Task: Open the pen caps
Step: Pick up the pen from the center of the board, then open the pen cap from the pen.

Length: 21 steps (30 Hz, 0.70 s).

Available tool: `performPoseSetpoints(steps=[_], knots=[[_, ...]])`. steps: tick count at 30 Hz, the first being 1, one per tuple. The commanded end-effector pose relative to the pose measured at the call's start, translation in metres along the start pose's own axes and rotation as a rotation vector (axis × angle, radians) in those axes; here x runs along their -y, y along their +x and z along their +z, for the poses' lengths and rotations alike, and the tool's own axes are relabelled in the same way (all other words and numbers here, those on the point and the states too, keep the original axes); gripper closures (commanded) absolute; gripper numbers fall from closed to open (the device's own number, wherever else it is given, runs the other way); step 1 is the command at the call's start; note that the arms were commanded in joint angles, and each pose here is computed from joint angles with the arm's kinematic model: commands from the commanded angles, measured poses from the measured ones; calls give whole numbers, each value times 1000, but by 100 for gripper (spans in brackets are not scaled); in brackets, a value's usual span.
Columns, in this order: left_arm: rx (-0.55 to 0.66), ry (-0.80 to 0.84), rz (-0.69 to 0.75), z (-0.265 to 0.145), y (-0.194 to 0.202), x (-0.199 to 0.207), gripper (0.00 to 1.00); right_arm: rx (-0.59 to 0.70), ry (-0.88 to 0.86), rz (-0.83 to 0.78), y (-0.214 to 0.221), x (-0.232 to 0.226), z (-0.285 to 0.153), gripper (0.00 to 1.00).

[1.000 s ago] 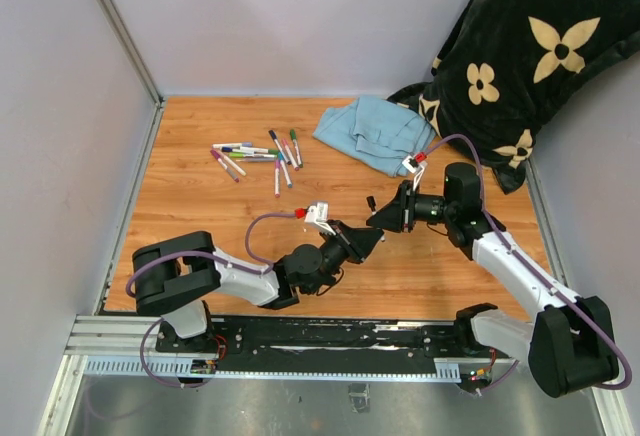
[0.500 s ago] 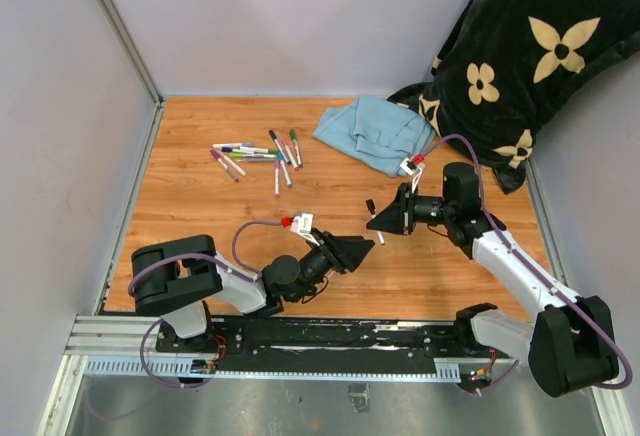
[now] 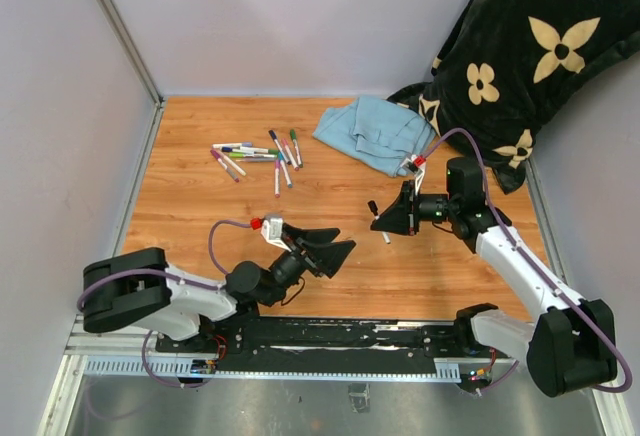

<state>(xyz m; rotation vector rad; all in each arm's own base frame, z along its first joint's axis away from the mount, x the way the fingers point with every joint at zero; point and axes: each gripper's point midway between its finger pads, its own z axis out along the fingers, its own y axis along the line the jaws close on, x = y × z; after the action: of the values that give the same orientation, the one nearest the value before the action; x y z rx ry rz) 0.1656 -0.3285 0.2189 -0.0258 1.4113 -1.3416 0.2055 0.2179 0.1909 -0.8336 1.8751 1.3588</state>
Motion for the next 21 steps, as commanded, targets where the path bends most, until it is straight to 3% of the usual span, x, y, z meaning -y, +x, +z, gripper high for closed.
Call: performPoseSetpoints(steps=[1, 5, 13, 21], knots=[[50, 5, 94, -12, -21, -1, 15, -9, -61, -107, -6, -11, -6, 98], [84, -11, 133, -21, -40, -1, 1, -14, -68, -131, -4, -13, -8, 95], [140, 57, 97, -28, -74, 25, 1, -24, -88, -138, -2, -14, -8, 95], [74, 104, 9, -9, -71, 30, 1, -31, -87, -147, -1, -14, -8, 95]])
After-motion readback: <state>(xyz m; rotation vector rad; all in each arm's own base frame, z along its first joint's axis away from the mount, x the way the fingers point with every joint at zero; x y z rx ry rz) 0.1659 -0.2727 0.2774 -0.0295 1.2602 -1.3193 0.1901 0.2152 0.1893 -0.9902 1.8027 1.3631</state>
